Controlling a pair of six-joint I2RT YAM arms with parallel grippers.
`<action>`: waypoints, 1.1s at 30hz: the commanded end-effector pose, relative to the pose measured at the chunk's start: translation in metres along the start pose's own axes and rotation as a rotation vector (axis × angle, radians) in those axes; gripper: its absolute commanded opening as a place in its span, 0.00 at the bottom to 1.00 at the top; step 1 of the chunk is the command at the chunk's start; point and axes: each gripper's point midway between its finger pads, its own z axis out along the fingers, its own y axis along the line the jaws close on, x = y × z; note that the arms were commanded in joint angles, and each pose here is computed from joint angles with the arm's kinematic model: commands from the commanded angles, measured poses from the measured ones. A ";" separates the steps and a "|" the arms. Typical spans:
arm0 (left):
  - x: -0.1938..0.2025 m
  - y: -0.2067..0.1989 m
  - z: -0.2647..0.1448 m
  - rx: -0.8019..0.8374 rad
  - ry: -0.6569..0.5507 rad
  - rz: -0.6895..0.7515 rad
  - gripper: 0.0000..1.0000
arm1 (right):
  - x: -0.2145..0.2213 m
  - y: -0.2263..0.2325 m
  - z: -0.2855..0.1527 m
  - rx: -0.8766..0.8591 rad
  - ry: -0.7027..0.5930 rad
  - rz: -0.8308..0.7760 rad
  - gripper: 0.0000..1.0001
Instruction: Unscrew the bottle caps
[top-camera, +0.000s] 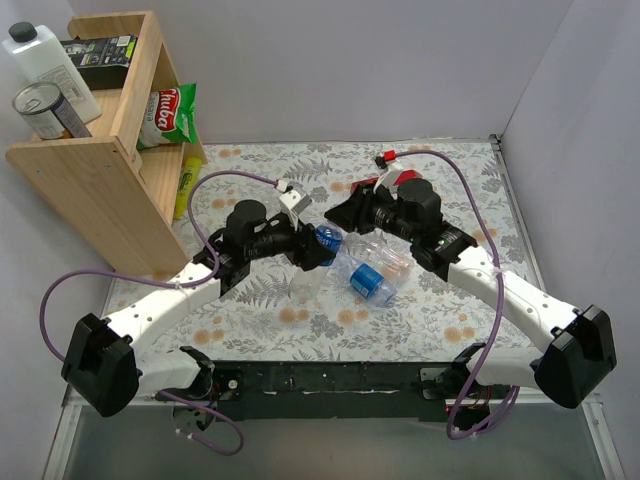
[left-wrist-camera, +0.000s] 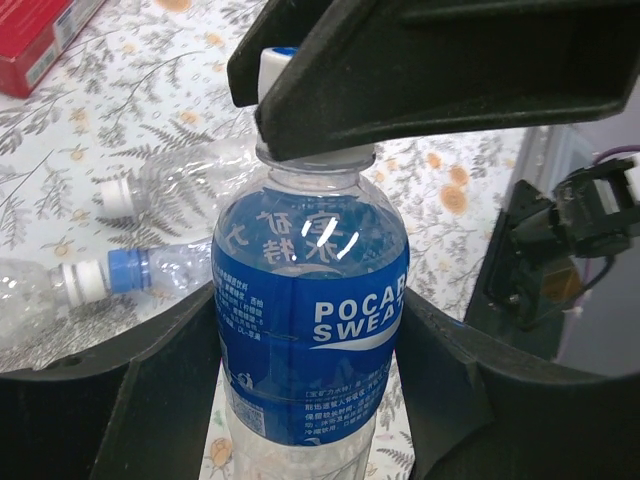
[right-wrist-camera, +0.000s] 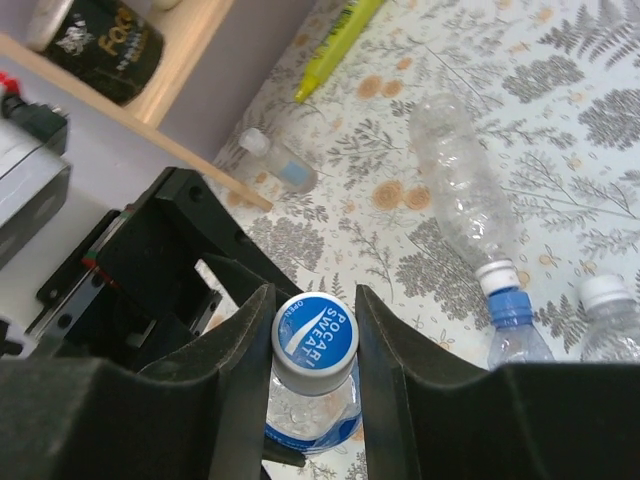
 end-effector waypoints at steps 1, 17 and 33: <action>-0.029 -0.041 -0.018 0.244 -0.080 0.020 0.01 | -0.026 0.028 -0.020 -0.199 -0.075 -0.120 0.02; -0.022 -0.103 -0.058 0.712 -0.021 0.047 0.02 | -0.016 0.085 -0.079 -0.679 0.019 -0.383 0.01; -0.030 -0.033 -0.022 0.231 -0.072 0.077 0.03 | -0.060 0.046 -0.071 -0.312 -0.138 -0.304 0.91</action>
